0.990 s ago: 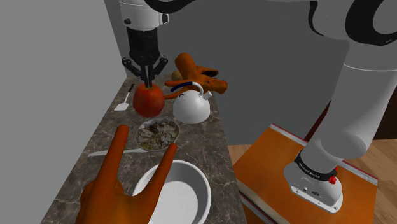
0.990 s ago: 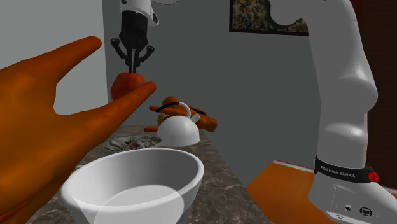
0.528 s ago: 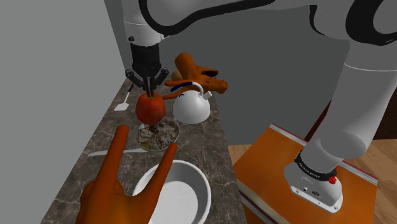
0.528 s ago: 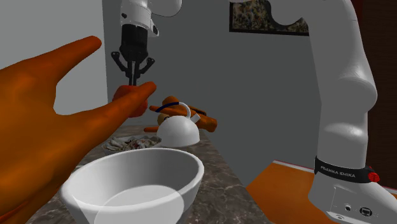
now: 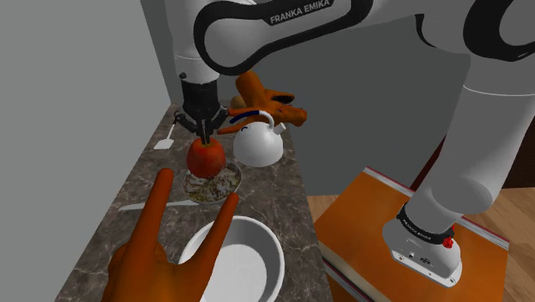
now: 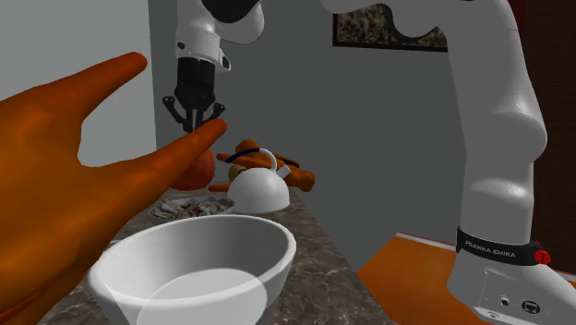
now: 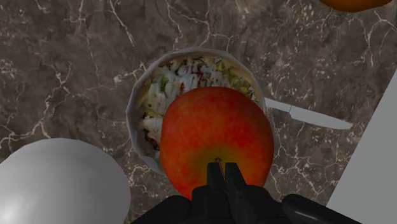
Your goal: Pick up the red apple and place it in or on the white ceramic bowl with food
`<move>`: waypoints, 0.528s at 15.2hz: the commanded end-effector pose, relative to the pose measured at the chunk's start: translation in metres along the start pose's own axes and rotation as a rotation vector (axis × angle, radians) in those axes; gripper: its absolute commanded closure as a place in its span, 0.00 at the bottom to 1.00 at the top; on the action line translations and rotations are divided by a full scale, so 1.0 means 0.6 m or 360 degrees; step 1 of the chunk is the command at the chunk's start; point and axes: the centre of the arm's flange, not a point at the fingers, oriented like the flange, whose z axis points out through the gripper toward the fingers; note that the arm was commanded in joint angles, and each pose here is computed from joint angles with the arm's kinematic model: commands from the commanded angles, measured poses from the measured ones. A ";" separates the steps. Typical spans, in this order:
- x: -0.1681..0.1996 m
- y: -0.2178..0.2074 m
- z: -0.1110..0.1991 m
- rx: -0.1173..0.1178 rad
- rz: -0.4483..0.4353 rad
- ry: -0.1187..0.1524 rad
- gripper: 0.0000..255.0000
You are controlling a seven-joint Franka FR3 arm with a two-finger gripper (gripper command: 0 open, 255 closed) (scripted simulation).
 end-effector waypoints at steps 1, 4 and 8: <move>-0.001 0.003 0.016 0.0001 0.0000 0.0001 1.00; -0.002 0.004 0.032 0.0001 0.0000 0.0001 1.00; -0.002 0.004 0.032 0.0001 0.0000 0.0001 1.00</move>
